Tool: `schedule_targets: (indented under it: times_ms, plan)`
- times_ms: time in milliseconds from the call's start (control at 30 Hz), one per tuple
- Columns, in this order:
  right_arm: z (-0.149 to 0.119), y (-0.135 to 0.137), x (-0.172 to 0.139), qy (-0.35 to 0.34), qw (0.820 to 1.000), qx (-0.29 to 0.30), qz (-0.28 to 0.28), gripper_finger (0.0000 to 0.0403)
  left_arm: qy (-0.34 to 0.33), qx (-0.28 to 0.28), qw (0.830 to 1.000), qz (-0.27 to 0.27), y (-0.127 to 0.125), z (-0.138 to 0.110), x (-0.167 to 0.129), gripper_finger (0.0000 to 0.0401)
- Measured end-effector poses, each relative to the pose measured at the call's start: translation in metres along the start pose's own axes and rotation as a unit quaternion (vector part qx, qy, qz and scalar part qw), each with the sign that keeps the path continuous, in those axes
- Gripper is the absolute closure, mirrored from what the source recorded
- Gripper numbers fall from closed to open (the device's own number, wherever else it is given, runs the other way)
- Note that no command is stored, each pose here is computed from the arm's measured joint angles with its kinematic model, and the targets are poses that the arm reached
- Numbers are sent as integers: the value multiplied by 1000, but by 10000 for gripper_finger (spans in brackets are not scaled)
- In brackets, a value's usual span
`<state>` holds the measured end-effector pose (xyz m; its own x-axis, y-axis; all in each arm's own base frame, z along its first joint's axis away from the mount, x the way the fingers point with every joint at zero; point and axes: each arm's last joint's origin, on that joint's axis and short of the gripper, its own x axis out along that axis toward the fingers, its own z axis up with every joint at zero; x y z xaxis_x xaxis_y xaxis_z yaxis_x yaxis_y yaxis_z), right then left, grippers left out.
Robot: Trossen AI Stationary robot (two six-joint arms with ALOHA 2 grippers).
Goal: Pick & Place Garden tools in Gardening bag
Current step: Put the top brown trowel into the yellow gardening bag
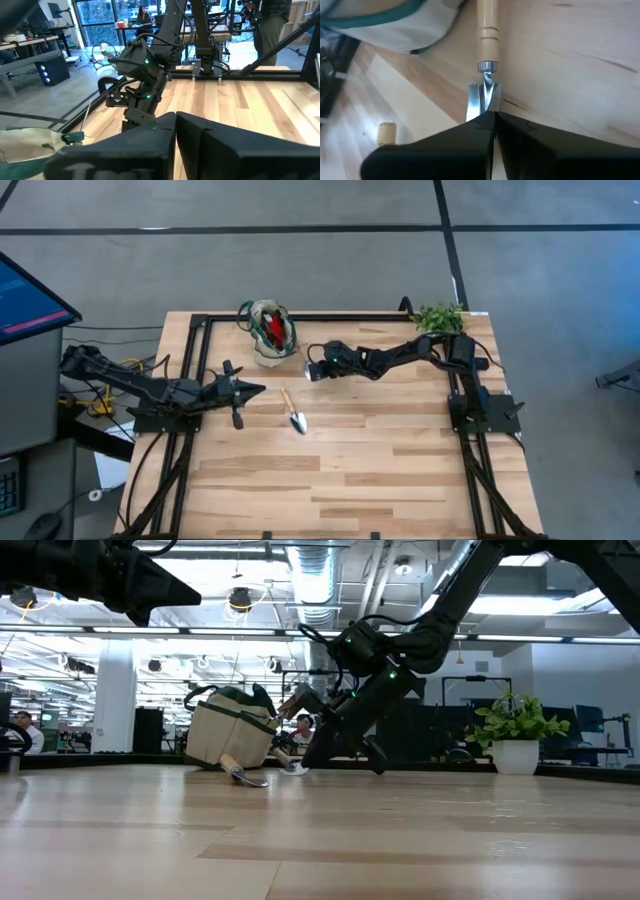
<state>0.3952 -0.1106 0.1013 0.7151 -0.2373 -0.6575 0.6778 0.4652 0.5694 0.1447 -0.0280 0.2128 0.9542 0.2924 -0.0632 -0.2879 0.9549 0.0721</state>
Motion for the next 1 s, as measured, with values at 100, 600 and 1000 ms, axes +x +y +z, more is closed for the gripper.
schedule_targets:
  times_ms: [100,600,1000]
  plan:
    - [0,1,0,5,1000,-22,6,399,0,0,1000,0,0,0,0,400]
    - [14,4,-64,54,984,-117,-123,403,0,-1,1000,0,0,0,0,400]
    - [45,26,-146,-43,977,-142,-155,403,-1,19,998,65,9,2,-8,400]
